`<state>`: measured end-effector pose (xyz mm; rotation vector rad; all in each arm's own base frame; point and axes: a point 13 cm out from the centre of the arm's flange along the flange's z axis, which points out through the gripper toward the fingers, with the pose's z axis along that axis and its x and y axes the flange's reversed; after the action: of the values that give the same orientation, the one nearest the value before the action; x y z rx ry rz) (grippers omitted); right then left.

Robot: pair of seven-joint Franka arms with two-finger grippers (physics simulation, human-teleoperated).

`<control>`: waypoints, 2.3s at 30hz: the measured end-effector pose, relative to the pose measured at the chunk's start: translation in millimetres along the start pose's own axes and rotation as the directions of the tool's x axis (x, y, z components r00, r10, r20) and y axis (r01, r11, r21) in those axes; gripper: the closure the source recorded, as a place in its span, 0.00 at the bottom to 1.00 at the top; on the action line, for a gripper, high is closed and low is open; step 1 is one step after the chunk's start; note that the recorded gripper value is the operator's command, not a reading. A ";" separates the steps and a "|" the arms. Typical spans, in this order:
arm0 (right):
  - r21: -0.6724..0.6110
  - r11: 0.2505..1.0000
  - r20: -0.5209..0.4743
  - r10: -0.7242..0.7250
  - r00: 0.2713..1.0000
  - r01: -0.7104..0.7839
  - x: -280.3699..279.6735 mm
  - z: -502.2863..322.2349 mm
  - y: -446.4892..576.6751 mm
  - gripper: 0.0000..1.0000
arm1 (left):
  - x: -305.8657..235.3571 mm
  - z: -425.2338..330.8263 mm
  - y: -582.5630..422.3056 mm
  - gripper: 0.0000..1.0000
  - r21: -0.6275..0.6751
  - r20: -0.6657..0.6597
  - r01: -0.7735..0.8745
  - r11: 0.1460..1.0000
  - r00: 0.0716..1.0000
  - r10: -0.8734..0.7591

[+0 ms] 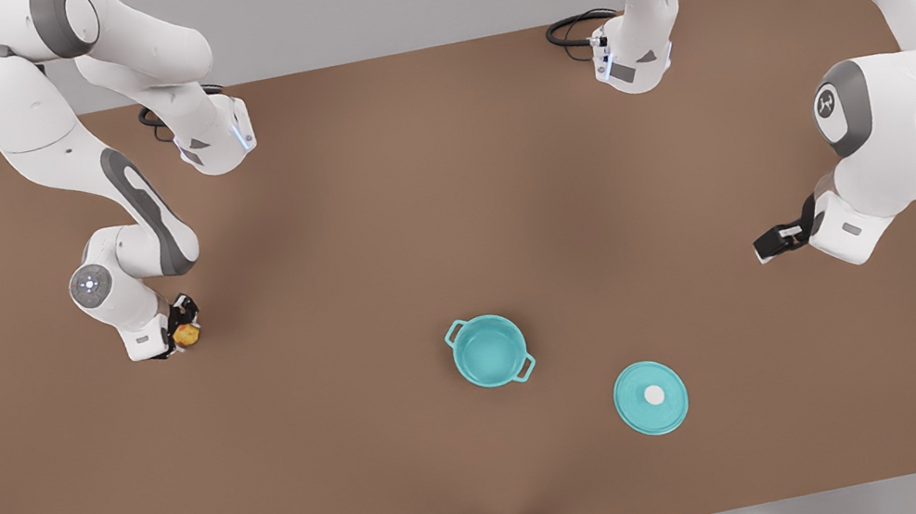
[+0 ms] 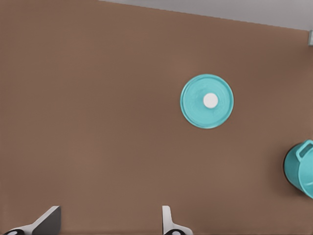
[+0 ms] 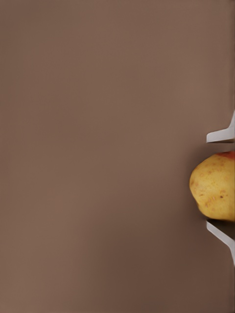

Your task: Open the pot lid and put the potato into the pot

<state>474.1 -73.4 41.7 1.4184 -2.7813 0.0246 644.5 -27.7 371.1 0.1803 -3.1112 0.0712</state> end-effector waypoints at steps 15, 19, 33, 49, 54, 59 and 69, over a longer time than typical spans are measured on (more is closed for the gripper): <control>0.035 0.999 0.013 -0.043 0.999 0.042 -5.5 -32.9 -14.0 0.48 | 0.3 1.4 0.1 0.00 0.000 -0.003 -0.047 0.999 0.999 0.047; 0.046 0.996 0.033 -0.074 0.997 0.072 -36.9 -66.8 -19.7 0.49 | -0.3 1.3 0.8 0.00 0.000 -0.003 -0.053 0.999 0.999 0.053; -0.042 0.974 0.101 -0.219 0.970 0.224 -234.2 -171.0 54.5 0.49 | 1.0 -1.1 3.8 0.00 -0.001 -0.004 -0.057 0.998 0.998 0.057; -0.194 0.975 0.262 -0.052 0.964 0.105 -477.5 -174.2 162.3 0.49 | 0.6 -1.0 4.4 0.00 -0.001 -0.004 -0.060 0.998 0.998 0.060; -0.218 0.974 0.343 0.015 0.939 0.064 -546.5 -156.8 202.0 0.49 | 0.7 -0.6 3.3 0.00 -0.001 -0.005 -0.062 0.998 0.998 0.062; -0.249 0.968 0.367 0.087 0.926 0.008 -578.2 -115.6 230.1 0.49 | 0.6 -0.9 2.9 0.00 -0.001 -0.004 -0.063 0.998 0.998 0.063; -0.257 0.962 0.426 0.202 0.882 -0.097 -606.4 -106.2 235.8 0.00 | -2.6 -6.2 -8.4 0.00 0.003 0.009 -0.081 0.997 0.997 0.081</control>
<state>640.3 558.2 131.8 1.2798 -3.1081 -0.6890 648.2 -35.4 377.5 0.0541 -3.1269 0.0769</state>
